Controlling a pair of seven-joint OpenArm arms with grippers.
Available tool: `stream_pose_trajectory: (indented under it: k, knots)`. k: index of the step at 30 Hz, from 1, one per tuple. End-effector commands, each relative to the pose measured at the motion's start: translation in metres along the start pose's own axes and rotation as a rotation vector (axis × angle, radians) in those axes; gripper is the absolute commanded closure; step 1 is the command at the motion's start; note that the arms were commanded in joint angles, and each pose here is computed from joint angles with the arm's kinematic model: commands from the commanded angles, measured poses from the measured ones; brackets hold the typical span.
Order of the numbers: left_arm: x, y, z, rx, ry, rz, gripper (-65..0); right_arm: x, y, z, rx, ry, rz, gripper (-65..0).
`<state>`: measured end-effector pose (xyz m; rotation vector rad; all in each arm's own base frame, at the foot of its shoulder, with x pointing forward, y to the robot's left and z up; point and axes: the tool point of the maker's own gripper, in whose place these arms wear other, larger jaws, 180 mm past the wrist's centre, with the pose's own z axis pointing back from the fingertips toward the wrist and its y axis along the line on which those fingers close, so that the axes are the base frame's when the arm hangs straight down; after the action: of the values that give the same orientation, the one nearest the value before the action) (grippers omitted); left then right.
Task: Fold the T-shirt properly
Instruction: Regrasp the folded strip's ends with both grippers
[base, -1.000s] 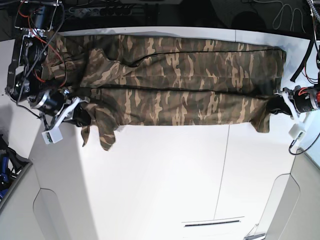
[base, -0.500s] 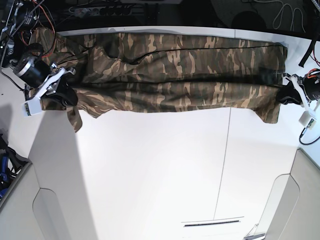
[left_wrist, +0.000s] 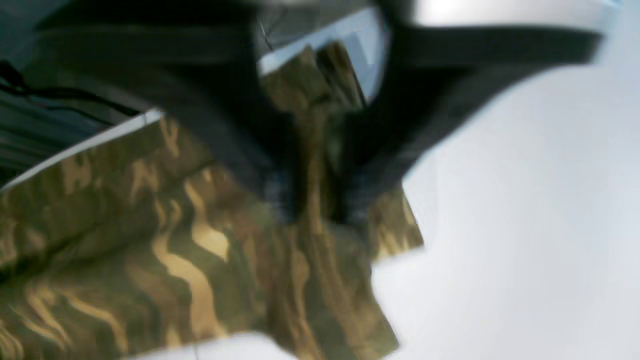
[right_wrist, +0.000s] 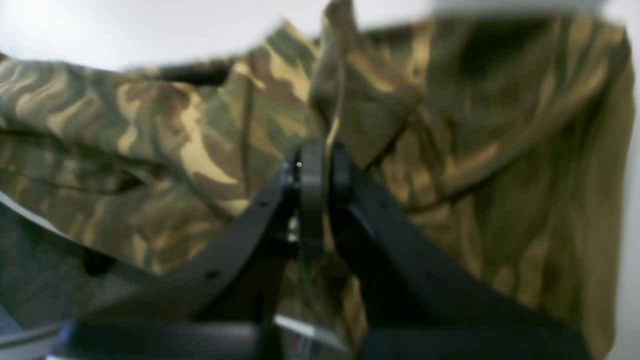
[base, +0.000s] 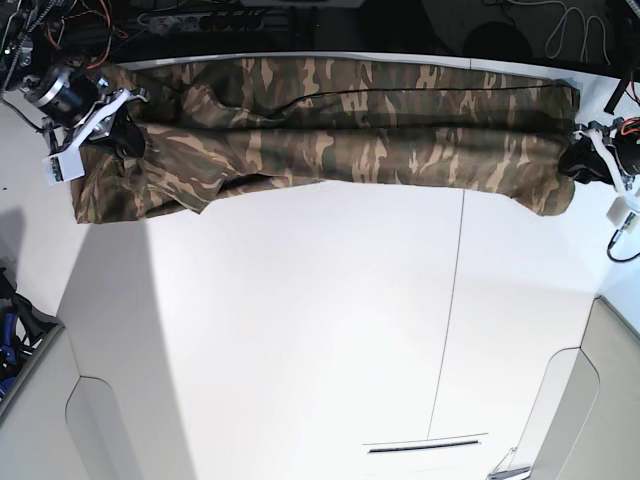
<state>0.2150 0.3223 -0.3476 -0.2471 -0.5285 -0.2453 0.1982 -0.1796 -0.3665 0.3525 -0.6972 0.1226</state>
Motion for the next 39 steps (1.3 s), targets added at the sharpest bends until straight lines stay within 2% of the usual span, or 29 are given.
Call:
stream_pose_trajectory:
  k: [1,3,4,5,6,11,16,18,19,21,24,29,34,39]
  knots:
    - [0.011,0.002,0.006,0.005,-0.029,-0.020,-24.7,0.007,-0.003,0.002,-0.009,-0.025,0.011,-4.4]
    - [0.009,0.000,0.004,-0.002,-0.032,-0.011,-25.6,0.005,-0.003,0.002,-0.010,-0.020,0.005,-22.7]
    - [0.008,-0.001,0.003,-0.002,-0.034,-0.003,-25.6,0.005,-0.003,0.002,-0.010,-0.020,0.006,-29.8]
    - [0.008,-0.002,0.003,-0.004,-0.035,0.000,-25.6,0.005,-0.003,0.002,-0.010,-0.020,0.006,-35.0]
    - [0.007,-0.003,0.002,-0.006,-0.036,0.004,-25.6,0.005,-0.003,0.002,-0.011,-0.021,0.006,-37.4]
    - [0.009,0.005,0.004,0.029,-0.063,0.073,-25.9,0.015,-0.003,0.008,0.018,-0.075,-0.037,-37.5]
    - [0.013,0.024,0.023,0.093,-0.140,0.136,-35.4,0.033,-0.003,0.022,0.028,-0.142,-0.047,-37.3]
    - [0.012,0.032,0.031,0.119,-0.174,0.168,-36.0,0.040,-0.002,0.028,0.023,-0.163,-0.041,-37.2]
    - [0.011,0.034,0.035,0.128,-0.187,0.181,-36.1,0.044,-0.002,0.031,0.021,-0.179,-0.040,-35.5]
    - [0.007,0.035,0.036,0.134,-0.198,0.204,-36.1,0.051,0.001,0.035,0.025,-0.207,-0.037,-25.6]
    - [-0.007,0.030,0.032,0.122,-0.180,0.226,-36.1,0.056,0.011,0.037,0.055,-0.239,-0.034,0.0]
    - [-0.016,0.022,0.024,0.108,-0.201,0.266,-36.1,0.055,0.020,0.023,0.074,-0.253,-0.068,0.0]
    - [-0.019,0.028,0.020,0.162,-0.222,0.250,-36.1,0.033,0.013,-0.006,0.060,-0.173,-0.092,0.0]
    - [-0.022,0.026,0.012,0.159,-0.217,0.247,-36.1,0.004,0.005,-0.036,0.087,-0.086,-0.189,0.0]
